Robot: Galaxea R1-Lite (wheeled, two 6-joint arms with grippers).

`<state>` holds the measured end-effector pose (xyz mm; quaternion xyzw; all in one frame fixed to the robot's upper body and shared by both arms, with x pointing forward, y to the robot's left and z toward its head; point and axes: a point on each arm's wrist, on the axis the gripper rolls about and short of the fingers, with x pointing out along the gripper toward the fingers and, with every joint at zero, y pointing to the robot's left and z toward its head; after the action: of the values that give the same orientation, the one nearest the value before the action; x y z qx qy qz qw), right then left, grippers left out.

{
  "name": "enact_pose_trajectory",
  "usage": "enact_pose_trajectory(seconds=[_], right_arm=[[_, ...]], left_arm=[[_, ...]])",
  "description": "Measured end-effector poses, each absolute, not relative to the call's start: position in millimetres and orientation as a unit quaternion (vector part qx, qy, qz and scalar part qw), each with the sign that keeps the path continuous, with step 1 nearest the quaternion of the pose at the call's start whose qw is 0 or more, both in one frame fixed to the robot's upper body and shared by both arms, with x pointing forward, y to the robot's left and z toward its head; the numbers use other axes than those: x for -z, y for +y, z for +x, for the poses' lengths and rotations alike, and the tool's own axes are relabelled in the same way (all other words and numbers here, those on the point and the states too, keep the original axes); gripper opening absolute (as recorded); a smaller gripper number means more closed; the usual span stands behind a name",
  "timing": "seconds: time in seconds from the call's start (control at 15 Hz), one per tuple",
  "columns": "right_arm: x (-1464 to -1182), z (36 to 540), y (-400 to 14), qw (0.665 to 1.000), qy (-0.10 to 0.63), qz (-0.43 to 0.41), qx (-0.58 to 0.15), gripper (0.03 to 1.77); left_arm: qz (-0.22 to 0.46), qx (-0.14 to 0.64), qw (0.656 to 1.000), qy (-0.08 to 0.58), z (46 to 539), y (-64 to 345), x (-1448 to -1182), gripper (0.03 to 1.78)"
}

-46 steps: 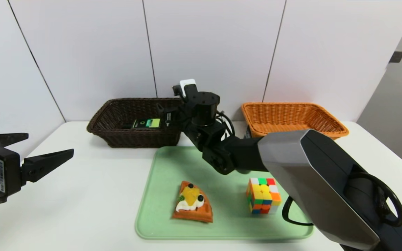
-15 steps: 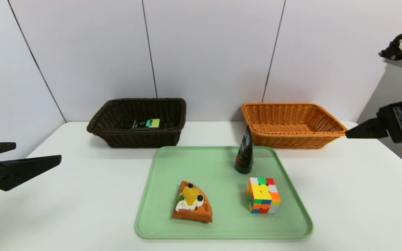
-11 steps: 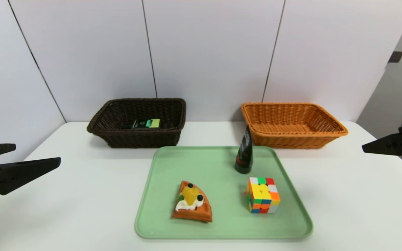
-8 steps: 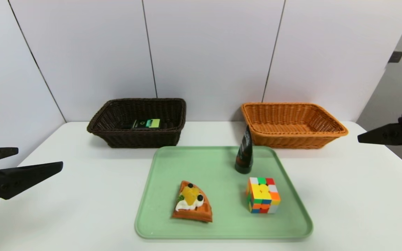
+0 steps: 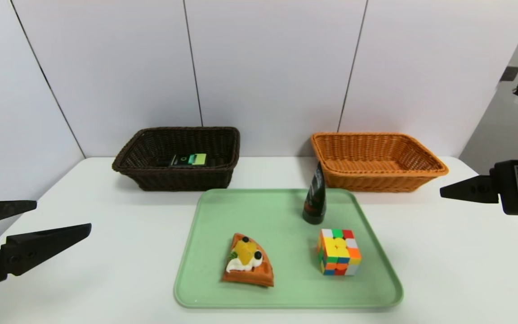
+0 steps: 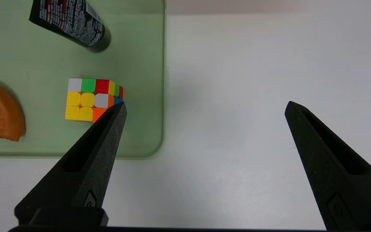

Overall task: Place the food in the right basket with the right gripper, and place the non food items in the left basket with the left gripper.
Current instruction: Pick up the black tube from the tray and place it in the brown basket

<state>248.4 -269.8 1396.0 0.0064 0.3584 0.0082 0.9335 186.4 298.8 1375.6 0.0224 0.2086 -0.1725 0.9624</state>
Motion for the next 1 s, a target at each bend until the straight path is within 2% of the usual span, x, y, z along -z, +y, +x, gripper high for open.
enact_pose_trajectory(seconds=[0.6,0.8,1.0], right_arm=[[-1396.0,246.2,-270.7,0.934,0.357,0.005,-0.009,1.69],[-1395.7,246.1,-269.6,0.934,0.358,0.005,-0.012,1.70],[-1394.2,246.2,-268.3,0.932,0.361,0.003,-0.015,1.70]], left_arm=[[0.037,0.216,0.952,0.215,208.0,275.5,-1385.6,1.69],[0.000,0.221,0.946,0.235,210.5,268.2,-1392.1,1.69],[-0.064,0.226,0.933,0.272,209.5,258.6,-1410.3,1.69]])
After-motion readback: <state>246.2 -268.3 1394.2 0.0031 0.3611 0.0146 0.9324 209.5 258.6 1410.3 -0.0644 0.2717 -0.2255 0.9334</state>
